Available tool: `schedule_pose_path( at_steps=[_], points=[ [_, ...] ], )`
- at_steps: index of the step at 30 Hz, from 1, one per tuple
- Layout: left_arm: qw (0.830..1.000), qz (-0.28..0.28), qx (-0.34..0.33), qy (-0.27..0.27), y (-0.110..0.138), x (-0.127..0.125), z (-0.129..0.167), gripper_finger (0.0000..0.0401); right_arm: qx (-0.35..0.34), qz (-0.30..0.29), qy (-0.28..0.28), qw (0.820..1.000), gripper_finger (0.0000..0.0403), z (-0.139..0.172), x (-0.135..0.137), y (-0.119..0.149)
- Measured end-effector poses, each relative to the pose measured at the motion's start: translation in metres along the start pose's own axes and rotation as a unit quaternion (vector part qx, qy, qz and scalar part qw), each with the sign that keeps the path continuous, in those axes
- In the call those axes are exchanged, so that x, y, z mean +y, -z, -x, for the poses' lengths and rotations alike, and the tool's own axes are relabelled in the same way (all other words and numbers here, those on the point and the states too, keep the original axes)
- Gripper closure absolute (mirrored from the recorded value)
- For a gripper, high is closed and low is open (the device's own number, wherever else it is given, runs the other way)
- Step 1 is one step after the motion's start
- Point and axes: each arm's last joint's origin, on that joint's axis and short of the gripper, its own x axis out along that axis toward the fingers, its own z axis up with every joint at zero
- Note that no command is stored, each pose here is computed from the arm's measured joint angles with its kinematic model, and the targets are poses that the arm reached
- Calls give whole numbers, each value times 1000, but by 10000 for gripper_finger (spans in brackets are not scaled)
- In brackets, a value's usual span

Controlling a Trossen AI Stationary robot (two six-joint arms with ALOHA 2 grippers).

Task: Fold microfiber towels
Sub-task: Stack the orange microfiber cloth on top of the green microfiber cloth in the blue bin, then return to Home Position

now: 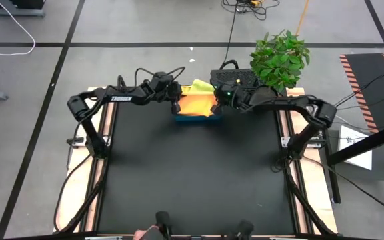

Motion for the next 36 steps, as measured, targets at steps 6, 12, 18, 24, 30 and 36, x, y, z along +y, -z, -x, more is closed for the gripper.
schedule_pose_path(
  at_steps=[6, 12, 18, 24, 30, 36],
  points=[
    [1000, 7, 3, -23, -1, 11, -1, 395, -15, 16, 13, 1000, 399, -19, -8, 4],
    [999, 23, 11, -33, 3, 18, 2, 347, -21, 40, 33, 998, 359, -23, -13, 5],
    [999, 21, 8, -33, 3, 18, 2, 268, -34, 40, 61, 997, 302, -20, -16, 0],
    [999, 18, -2, -52, -6, 22, 13, 207, -48, 37, 65, 996, 265, -7, -16, -8],
    [997, 12, -42, -59, -40, 19, 63, 187, -87, 49, 47, 994, 257, 39, -11, -27],
    [989, -10, -148, 11, -79, -13, 139, 236, -179, 72, -8, 981, 284, 122, 10, -35]
  ],
)
